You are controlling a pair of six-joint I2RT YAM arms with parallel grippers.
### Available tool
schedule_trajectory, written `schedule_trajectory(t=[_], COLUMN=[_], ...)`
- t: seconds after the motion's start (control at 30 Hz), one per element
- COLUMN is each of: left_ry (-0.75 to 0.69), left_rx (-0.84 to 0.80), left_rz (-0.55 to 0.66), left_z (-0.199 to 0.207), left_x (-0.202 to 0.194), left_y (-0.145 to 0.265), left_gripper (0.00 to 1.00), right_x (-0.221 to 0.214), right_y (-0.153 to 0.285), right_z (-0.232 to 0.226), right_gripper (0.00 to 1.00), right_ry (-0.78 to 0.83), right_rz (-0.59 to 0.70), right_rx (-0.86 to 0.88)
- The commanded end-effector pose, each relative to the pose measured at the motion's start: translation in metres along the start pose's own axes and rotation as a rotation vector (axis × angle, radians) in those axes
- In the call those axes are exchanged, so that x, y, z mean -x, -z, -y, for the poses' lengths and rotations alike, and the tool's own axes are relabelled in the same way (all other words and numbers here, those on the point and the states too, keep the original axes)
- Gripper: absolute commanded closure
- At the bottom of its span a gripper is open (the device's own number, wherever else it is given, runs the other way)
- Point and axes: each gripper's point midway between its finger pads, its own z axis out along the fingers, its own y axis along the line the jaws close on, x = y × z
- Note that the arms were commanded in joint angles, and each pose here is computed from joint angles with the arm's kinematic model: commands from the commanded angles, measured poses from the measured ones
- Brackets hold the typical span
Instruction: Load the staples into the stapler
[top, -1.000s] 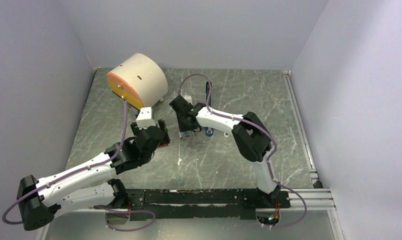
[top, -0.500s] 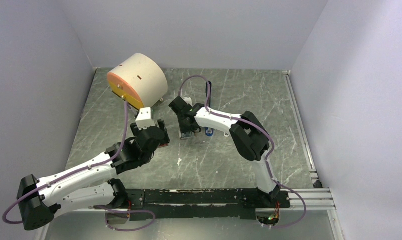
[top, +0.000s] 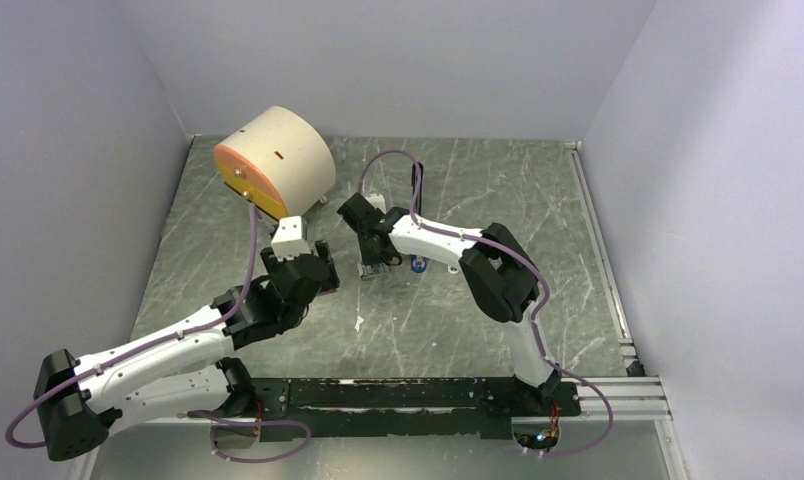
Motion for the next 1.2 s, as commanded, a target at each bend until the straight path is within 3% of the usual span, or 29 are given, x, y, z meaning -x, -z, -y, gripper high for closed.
schedule_trajectory(t=[0.0,0.23,0.43,0.7,1.17], left_ry=[0.028,0.038,0.046,0.057,0.039], left_rx=[0.017,0.017,0.012,-0.009,-0.014], left_rz=[0.023,0.023,0.023,0.008,-0.002], left_z=[-0.005,-0.007,-0.006,-0.001,0.004], left_x=[0.005,0.004,0.004,-0.001,0.002], left_y=[0.0,0.001,0.002,0.0,0.0], left_gripper=[0.22,0.22,0.22,0.22,0.22], right_x=[0.031,0.034,-0.001,-0.07,-0.09], right_y=[0.027,0.055,0.069,0.064,0.054], right_z=[-0.004,0.001,0.024,0.051,0.059], right_gripper=[0.8,0.8,0.8,0.79,0.77], right_ry=[-0.027,-0.05,-0.077,-0.125,-0.11], right_rz=[0.104,0.123,0.071,-0.054,-0.103], right_rx=[0.017,0.031,0.014,-0.009,-0.04])
